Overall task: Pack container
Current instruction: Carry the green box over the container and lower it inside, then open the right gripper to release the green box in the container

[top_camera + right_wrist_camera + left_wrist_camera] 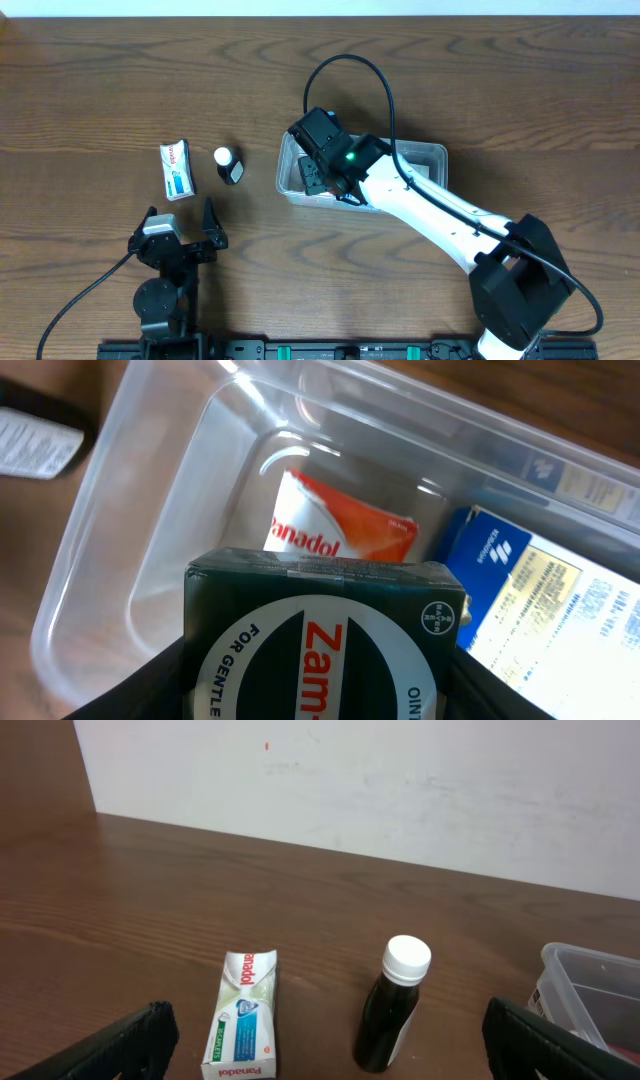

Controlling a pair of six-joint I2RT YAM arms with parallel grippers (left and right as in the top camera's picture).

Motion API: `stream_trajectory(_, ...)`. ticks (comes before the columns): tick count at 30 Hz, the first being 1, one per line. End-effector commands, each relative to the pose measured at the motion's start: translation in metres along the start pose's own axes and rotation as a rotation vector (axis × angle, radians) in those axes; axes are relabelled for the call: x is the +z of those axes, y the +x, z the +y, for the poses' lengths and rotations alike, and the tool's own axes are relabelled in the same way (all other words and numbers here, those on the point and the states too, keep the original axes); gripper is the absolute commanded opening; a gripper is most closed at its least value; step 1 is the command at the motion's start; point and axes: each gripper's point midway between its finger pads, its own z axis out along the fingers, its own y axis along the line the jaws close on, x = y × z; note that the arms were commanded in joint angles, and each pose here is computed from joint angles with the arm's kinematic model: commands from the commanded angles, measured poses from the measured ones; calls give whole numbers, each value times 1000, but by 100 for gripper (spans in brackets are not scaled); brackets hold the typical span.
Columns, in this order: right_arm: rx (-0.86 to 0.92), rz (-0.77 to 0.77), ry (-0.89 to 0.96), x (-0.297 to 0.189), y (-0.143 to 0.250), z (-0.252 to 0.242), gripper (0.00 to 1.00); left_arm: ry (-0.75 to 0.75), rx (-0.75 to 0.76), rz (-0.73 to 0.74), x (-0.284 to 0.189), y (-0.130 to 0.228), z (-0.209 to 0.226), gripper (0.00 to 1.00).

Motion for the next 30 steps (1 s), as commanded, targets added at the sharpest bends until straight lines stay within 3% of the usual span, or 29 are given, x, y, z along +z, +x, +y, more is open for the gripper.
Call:
stream_trajectory(1, 90, -23, 31, 6, 3, -10, 51, -5, 16, 46, 1, 15, 2, 98)
stream_trajectory(30, 198, -130, -17, 32, -5, -6, 51, -5, 16, 46, 1, 15, 2, 98)
